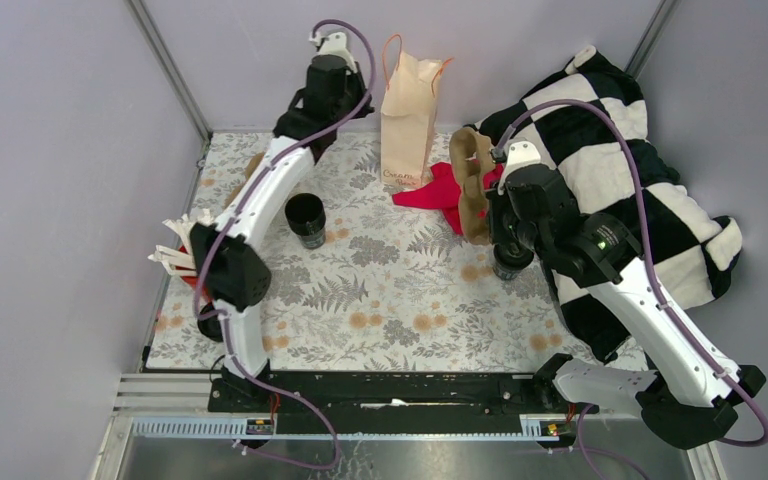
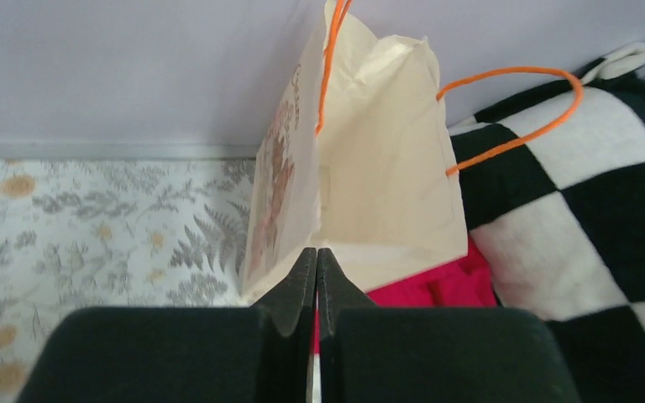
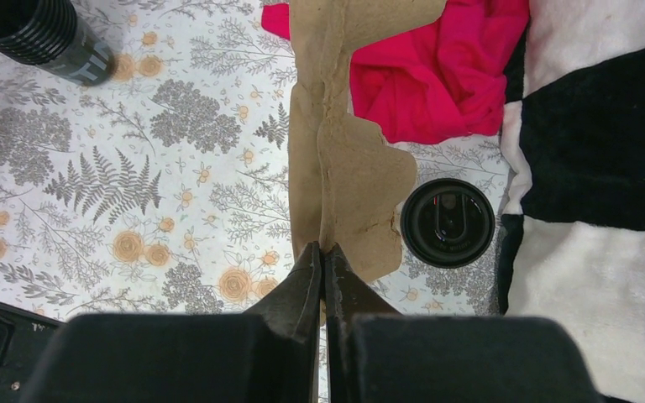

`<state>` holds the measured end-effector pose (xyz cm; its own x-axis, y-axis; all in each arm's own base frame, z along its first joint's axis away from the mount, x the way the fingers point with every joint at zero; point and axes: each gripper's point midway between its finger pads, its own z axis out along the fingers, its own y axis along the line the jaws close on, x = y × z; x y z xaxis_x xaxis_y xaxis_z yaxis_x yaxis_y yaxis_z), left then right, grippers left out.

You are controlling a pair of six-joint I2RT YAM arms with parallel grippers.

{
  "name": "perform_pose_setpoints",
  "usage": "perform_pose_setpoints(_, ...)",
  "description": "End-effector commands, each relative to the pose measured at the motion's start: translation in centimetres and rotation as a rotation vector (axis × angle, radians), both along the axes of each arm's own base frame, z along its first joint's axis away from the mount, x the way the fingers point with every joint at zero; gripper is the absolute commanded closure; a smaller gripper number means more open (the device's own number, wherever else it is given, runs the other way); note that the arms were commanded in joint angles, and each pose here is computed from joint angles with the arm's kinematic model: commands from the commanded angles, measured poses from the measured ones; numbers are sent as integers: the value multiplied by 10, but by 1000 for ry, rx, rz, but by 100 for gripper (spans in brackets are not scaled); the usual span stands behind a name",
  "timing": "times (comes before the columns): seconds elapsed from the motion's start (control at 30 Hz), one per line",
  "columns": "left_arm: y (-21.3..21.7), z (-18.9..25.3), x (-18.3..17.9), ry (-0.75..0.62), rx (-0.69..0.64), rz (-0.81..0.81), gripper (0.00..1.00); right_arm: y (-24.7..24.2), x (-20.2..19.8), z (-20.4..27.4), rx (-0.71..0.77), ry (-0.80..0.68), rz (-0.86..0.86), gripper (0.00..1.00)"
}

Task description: Pack the takeout coffee

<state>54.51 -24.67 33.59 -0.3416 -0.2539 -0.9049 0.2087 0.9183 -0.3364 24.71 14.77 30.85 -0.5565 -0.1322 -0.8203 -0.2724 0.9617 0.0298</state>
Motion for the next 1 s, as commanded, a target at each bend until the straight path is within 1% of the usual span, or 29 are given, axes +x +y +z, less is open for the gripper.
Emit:
perform_pose_setpoints(0.0, 13, 37, -56, 24, -123, 1, 100, 8, 6, 32, 92, -80, 8, 100)
perform_pose_setpoints(0.1, 11, 32, -77, 55, -136, -50, 100, 11, 6, 35, 111, -83, 14, 100)
perform_pose_setpoints(0.13, 13, 32, -77, 64, -128, -50, 97, 12, 5, 36, 118, -80, 13, 100)
perform_pose_setpoints(0.23, 6, 33, -62, 67, -107, -99, 62, 14, 1, 39, 146, -69, 21, 100)
perform_pose_setpoints(0.3, -2, 37, -45, 48, -115, -128, 45, 13, -2, 38, 153, -63, 19, 100)
perform_pose_setpoints(0.33, -6, 32, -31, 47, -120, -128, 37, 12, -3, 36, 153, -57, 19, 100)
perform_pose_setpoints(0.37, -10, 35, -20, 28, -140, -135, 30, 10, -5, 34, 151, -52, 17, 100)
perform_pose_setpoints(0.43, -13, 43, 0, -6, -214, -144, 21, 7, -9, 32, 143, -42, 11, 100)
perform_pose_setpoints(0.53, -14, 47, 29, -52, -391, -169, 16, 2, -13, 30, 135, -30, 6, 100)
perform_pose_setpoints(0.57, -14, 48, 38, -77, -429, -169, 16, 1, -14, 29, 131, -27, 2, 100)
perform_pose_setpoints(0.7, -17, 48, 68, -189, -471, -149, 17, -2, -15, 23, 112, -15, -5, 100)
perform_pose_setpoints(0.83, -19, 41, 91, -260, -503, -136, 24, -4, -15, 20, 90, -9, -11, 100)
perform_pose_setpoints(0.9, -21, 35, 100, -278, -516, -129, 32, -6, -14, 18, 75, -6, -15, 100)
perform_pose_setpoints(0.97, -27, 36, 103, -314, -542, -155, 36, -7, -13, 17, 62, -4, -22, 100)
